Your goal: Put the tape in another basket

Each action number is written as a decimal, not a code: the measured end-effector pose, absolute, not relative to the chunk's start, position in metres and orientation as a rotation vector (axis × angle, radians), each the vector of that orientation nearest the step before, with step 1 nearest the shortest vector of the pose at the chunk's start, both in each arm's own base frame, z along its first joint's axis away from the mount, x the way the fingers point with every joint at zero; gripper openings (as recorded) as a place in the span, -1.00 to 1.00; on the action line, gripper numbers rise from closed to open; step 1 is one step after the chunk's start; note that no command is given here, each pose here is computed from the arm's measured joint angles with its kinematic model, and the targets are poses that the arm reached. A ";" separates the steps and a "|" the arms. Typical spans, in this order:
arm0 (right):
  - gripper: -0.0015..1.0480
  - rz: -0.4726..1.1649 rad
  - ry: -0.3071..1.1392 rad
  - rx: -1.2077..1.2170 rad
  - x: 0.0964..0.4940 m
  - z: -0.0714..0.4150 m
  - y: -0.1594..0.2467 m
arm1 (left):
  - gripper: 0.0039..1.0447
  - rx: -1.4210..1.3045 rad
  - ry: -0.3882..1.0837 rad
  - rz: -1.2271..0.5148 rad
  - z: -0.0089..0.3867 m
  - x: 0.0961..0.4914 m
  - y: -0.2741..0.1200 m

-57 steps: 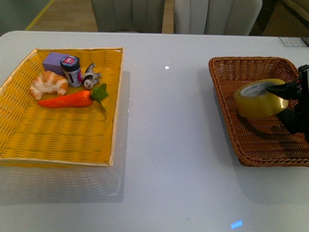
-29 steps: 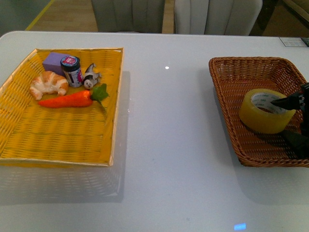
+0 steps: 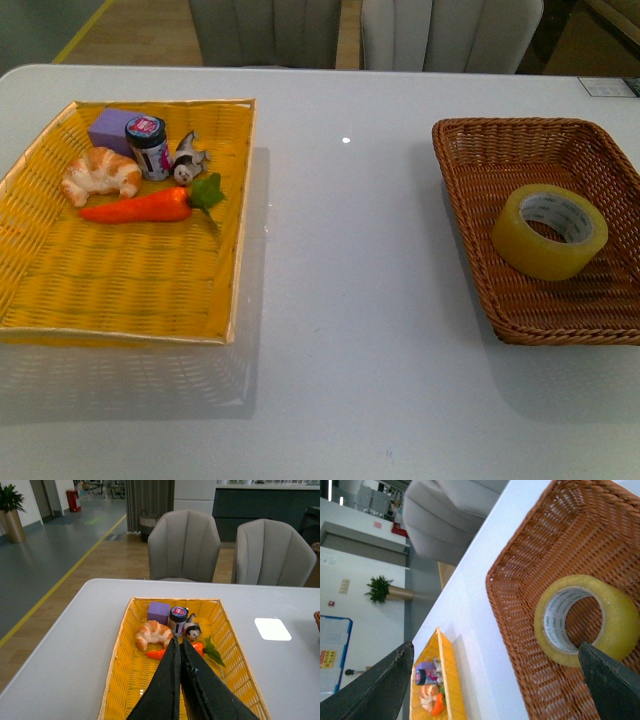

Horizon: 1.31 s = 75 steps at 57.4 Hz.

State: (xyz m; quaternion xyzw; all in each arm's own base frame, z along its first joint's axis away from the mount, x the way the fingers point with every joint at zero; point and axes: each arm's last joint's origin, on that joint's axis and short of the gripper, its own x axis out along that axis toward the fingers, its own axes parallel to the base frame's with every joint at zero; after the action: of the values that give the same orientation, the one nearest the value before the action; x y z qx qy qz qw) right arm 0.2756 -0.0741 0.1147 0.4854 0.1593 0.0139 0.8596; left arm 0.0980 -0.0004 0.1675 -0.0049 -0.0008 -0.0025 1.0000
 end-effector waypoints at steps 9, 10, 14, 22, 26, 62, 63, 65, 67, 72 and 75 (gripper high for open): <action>0.83 0.028 0.304 0.943 0.229 0.143 -0.073 | -0.98 -0.010 0.002 -0.004 0.167 0.098 0.000; 0.83 0.023 0.302 0.939 0.222 0.145 -0.073 | -0.98 -0.010 0.002 -0.004 0.167 0.098 0.000; 0.83 -0.005 0.286 0.941 0.201 0.153 -0.075 | -0.98 -0.010 0.002 -0.003 0.167 0.098 0.000; 0.69 -0.043 0.149 0.765 0.160 0.170 -0.074 | -0.98 -0.010 0.002 -0.004 0.167 0.098 0.000; 0.46 -0.027 0.035 0.488 0.152 0.174 -0.064 | -0.98 -0.010 0.002 -0.004 0.167 0.098 0.000; -0.96 -0.007 -0.020 0.004 0.124 0.174 -0.014 | -0.98 -0.010 0.001 -0.004 0.167 0.098 0.000; -0.96 -0.008 -0.020 0.004 0.123 0.174 -0.013 | -0.98 -0.010 0.001 -0.004 0.167 0.098 0.000; -0.96 -0.008 -0.020 0.004 0.122 0.174 -0.012 | -0.98 -0.010 0.001 -0.004 0.167 0.098 0.000; -0.96 -0.028 -0.019 0.004 0.121 0.174 -0.010 | -0.98 -0.010 0.001 -0.004 0.167 0.098 0.000; -0.96 -0.005 -0.023 0.005 0.118 0.174 -0.002 | -0.98 -0.010 0.001 -0.003 0.167 0.098 0.000; -0.96 -0.001 -0.023 0.005 0.117 0.174 -0.001 | -0.98 -0.010 0.001 -0.003 0.167 0.098 0.000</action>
State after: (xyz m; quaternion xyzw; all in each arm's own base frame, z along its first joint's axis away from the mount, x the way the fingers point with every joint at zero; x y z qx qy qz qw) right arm 0.1167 -0.0007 0.1742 0.0027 -0.0117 -0.0005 0.9999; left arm 0.0978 -0.0003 0.1672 -0.0049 0.0007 -0.0017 1.0000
